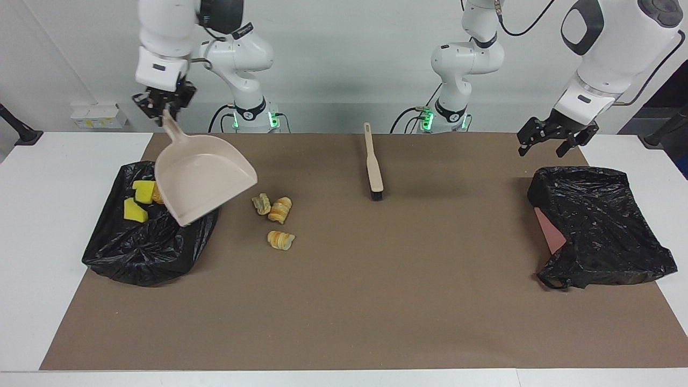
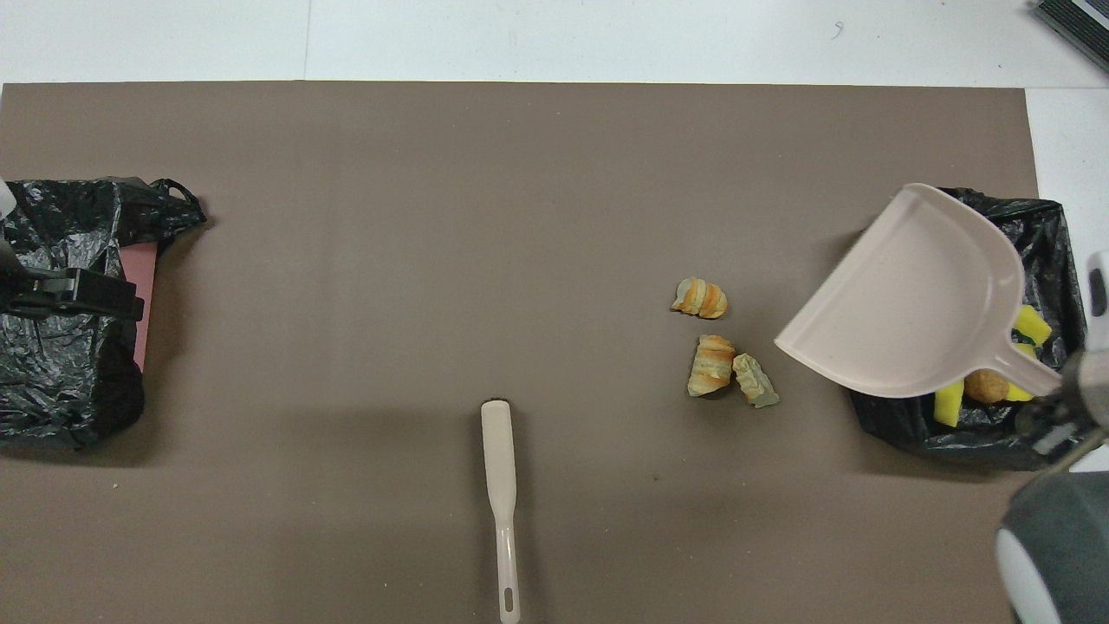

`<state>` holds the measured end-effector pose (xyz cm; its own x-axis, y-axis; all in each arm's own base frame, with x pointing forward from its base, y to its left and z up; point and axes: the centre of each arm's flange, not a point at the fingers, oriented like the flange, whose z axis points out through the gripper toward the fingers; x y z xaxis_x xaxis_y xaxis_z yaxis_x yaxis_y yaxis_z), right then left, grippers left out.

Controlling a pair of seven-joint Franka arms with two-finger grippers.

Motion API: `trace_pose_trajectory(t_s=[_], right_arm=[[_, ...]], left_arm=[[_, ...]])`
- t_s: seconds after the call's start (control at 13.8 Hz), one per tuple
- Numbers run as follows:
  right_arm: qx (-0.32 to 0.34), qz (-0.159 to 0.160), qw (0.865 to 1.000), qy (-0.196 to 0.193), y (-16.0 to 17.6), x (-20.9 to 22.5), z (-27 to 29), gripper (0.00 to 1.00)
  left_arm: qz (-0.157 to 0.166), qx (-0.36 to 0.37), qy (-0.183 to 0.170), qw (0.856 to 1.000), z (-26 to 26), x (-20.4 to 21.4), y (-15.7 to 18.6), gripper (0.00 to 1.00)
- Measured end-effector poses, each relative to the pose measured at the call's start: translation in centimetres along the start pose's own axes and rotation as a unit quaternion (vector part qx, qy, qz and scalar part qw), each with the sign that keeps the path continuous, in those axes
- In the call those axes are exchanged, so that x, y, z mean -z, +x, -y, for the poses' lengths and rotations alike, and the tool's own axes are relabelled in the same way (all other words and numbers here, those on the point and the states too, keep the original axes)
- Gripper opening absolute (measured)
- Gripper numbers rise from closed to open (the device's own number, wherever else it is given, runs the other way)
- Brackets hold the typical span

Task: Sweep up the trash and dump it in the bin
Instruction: 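Tip the dustpan over the black bag with the right gripper, then return the dustpan to the table center with the right gripper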

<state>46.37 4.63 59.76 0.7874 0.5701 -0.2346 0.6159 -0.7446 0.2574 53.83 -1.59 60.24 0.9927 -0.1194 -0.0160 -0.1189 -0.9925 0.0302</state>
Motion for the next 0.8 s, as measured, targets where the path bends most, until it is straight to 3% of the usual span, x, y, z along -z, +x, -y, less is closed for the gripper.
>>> trace_pose_trajectory(t_s=[0.29, 0.8], right_arm=[[-0.145, -0.031, 0.988, 0.034, 8.7, -1.0, 8.3, 0.32], [-0.28, -0.066, 0.951, 0.116, 27.2, -1.9, 21.7, 0.32]], left_arm=[[-0.001, -0.032, 0.001, 0.999, -0.2, 0.8, -0.6, 1.0], [0.012, -0.026, 0.0, 1.0, -0.5, 0.6, -1.0, 1.0]])
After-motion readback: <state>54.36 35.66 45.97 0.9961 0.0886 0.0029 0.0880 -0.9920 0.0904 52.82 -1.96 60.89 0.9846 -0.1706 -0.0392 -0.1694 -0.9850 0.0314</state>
